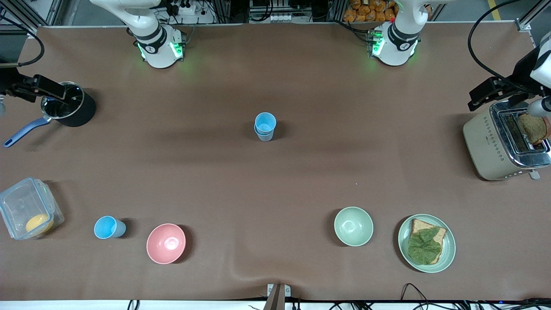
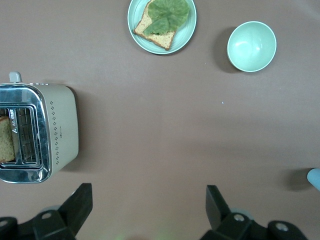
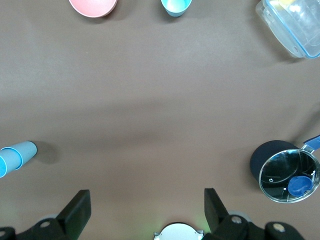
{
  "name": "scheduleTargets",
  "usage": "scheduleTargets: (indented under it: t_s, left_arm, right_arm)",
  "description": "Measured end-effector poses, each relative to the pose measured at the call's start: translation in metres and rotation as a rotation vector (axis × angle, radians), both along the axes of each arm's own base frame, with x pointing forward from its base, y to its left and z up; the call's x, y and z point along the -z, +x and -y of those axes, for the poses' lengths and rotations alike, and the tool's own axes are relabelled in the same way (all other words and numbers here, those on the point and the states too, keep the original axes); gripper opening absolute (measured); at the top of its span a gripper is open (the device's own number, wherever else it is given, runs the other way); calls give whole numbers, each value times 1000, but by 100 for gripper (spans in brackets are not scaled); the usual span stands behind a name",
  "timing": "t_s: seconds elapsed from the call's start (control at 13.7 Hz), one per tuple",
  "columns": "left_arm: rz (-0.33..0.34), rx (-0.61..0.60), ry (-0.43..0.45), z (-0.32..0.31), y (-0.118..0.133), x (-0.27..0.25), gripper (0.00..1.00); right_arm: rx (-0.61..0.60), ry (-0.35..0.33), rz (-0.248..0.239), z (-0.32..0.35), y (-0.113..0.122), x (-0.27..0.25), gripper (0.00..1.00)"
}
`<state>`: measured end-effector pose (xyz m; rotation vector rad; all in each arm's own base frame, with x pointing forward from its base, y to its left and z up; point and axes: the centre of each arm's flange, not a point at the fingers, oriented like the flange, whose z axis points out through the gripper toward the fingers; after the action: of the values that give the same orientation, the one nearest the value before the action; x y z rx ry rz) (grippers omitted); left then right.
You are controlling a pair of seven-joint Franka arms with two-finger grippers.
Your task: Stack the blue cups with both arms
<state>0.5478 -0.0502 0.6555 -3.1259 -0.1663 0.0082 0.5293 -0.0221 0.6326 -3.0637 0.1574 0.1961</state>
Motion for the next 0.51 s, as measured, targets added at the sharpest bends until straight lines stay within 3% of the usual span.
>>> scheduleTargets:
  t_s: [0.51]
  left_arm:
    - [0, 3, 0, 0, 0, 0, 100]
  right_arm:
    - [-2, 0, 0, 0, -1, -2, 100]
